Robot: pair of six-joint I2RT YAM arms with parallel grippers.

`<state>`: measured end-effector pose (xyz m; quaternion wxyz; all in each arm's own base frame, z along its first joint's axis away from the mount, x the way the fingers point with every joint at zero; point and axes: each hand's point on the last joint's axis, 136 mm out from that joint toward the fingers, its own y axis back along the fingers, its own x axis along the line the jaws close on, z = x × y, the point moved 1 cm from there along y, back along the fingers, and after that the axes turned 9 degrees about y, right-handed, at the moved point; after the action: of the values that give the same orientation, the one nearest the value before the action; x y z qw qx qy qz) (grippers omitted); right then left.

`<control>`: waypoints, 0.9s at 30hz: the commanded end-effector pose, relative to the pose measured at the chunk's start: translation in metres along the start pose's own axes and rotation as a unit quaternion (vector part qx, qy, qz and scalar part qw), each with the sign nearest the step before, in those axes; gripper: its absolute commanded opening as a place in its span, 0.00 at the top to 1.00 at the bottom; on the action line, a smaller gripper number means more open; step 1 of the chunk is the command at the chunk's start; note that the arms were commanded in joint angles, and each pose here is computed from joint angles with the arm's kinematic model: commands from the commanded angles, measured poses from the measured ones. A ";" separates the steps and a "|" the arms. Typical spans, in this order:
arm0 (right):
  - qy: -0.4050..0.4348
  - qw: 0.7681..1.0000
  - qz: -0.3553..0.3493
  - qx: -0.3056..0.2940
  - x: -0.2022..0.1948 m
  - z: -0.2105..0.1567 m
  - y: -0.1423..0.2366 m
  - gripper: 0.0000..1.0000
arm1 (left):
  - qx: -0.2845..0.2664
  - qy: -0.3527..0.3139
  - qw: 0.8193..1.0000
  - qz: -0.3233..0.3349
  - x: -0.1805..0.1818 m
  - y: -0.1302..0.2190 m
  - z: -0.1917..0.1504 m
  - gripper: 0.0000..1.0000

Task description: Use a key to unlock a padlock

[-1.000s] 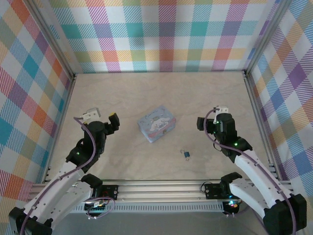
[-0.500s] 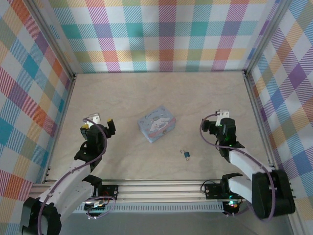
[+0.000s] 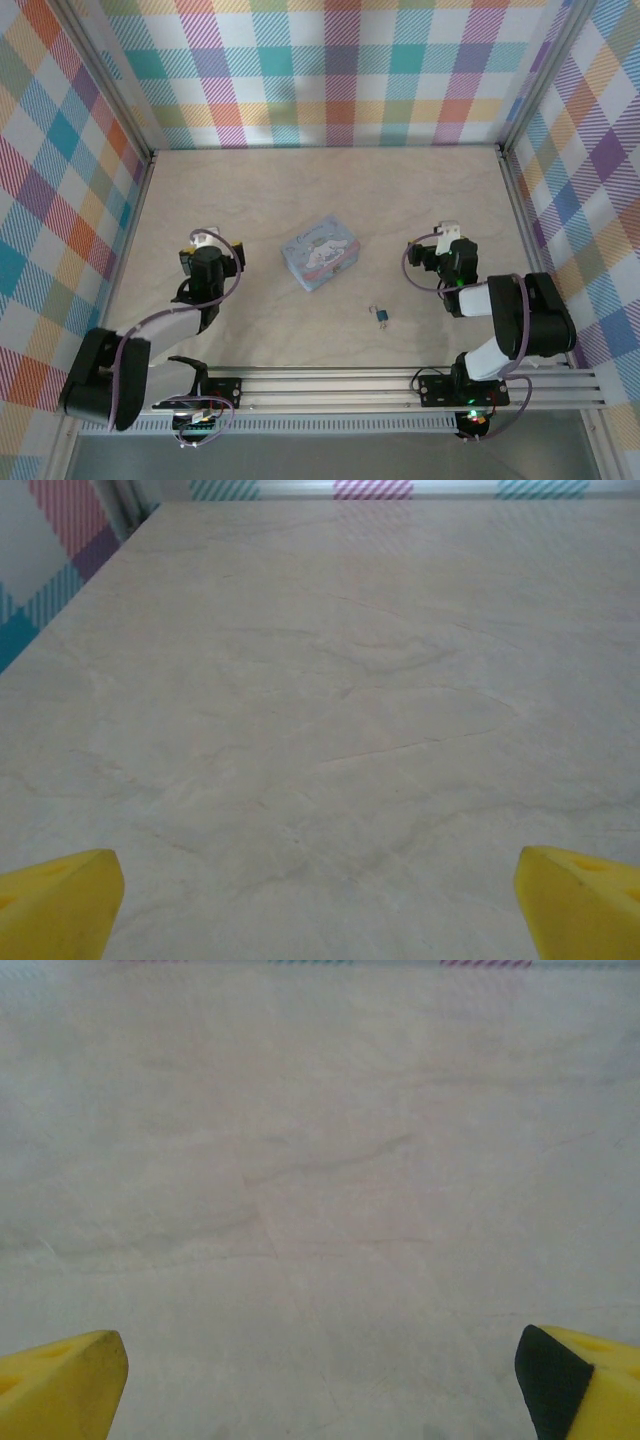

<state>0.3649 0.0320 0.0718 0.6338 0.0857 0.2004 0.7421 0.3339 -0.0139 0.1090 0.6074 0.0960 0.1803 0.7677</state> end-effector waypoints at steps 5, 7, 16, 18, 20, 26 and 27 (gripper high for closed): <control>-0.042 0.999 0.013 -0.024 -0.018 0.028 -0.010 0.00 | -0.059 -0.015 0.996 -0.065 -0.021 -0.016 0.017 0.00; -0.041 0.999 0.013 -0.024 -0.018 0.029 -0.010 0.00 | -0.057 -0.017 0.996 -0.069 -0.021 -0.023 0.012 0.00; -0.040 0.999 0.012 -0.023 -0.018 0.028 -0.010 0.00 | -0.004 0.012 0.999 -0.053 -0.010 -0.055 -0.003 0.00; -0.040 0.999 0.012 -0.024 -0.018 0.028 -0.010 0.00 | 0.010 0.034 0.998 -0.059 -0.005 -0.060 -0.002 0.00; -0.040 0.999 0.012 -0.023 -0.018 0.028 -0.010 0.00 | 0.011 0.035 0.998 -0.059 -0.003 -0.060 -0.002 0.00; -0.039 0.999 0.012 -0.024 -0.018 0.028 -0.010 0.00 | 0.013 0.034 0.998 -0.060 -0.004 -0.060 -0.002 0.00; -0.039 0.999 0.011 -0.023 -0.018 0.028 -0.010 0.00 | 0.011 0.035 0.998 -0.060 -0.004 -0.060 -0.001 0.00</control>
<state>0.3866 0.0175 0.0908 0.6398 0.1046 0.1648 0.7433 0.3857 -0.0052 0.0822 0.6417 0.0739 0.2081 0.7344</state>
